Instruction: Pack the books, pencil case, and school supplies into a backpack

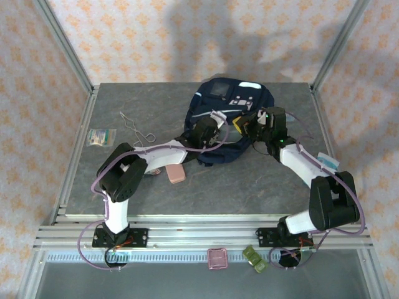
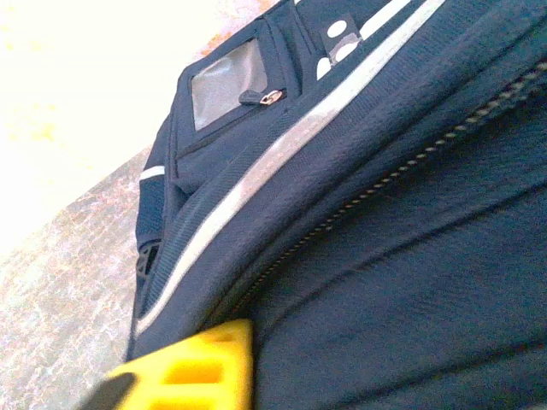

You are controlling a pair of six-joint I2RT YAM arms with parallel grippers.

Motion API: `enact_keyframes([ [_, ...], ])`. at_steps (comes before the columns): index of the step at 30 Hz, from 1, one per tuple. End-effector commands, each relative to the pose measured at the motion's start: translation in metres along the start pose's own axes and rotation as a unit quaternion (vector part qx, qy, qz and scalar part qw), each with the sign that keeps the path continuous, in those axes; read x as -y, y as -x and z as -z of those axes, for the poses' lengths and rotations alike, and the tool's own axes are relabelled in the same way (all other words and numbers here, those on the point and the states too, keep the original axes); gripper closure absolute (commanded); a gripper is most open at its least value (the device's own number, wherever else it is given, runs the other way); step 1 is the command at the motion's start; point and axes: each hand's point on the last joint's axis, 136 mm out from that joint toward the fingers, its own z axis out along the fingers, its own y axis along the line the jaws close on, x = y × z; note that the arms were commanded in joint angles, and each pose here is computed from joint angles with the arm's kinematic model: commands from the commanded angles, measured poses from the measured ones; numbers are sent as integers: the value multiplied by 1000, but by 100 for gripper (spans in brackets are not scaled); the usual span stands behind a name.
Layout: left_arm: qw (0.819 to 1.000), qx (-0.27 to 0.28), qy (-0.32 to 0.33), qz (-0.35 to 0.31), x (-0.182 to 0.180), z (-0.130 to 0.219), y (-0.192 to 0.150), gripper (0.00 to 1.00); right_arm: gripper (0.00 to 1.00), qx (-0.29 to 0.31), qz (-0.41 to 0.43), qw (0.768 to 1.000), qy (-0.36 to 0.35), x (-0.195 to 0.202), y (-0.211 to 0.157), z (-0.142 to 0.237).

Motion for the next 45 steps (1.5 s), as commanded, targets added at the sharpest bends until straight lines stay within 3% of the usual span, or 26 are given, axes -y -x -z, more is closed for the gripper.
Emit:
enact_keyframes([
  [1,999,-7,28,22,-31,2,10,100,100,-8,53,999,7,-14,1,4],
  [4,999,-16,12,44,-44,6,16,100,78,9,70,997,-34,3,6,6],
  [7,998,-20,-1,63,-52,11,25,100,69,24,83,994,-71,20,8,11],
  [12,996,-34,-20,86,-52,10,36,100,69,41,73,991,-104,58,-4,16],
  [19,994,-21,-31,106,-55,14,58,100,70,29,89,986,-135,81,-20,-18],
  [23,993,-20,-13,113,-70,15,67,100,73,37,50,971,-229,140,-17,-26],
  [28,990,-15,12,140,-108,13,78,100,76,34,28,959,-279,188,-26,-23],
  [32,991,-16,2,132,-106,11,78,100,75,29,32,967,-251,172,-28,-26],
  [40,989,-58,-26,130,-63,-2,29,100,68,29,83,982,-168,98,-18,-23],
  [41,989,-63,-28,132,-59,-2,24,95,67,30,90,983,-157,89,-18,-20],
  [44,984,-75,-36,154,-50,6,13,58,63,27,117,983,-136,68,-23,-7],
  [45,983,-78,-38,164,-48,12,10,51,61,28,127,983,-133,64,-24,-1],
])
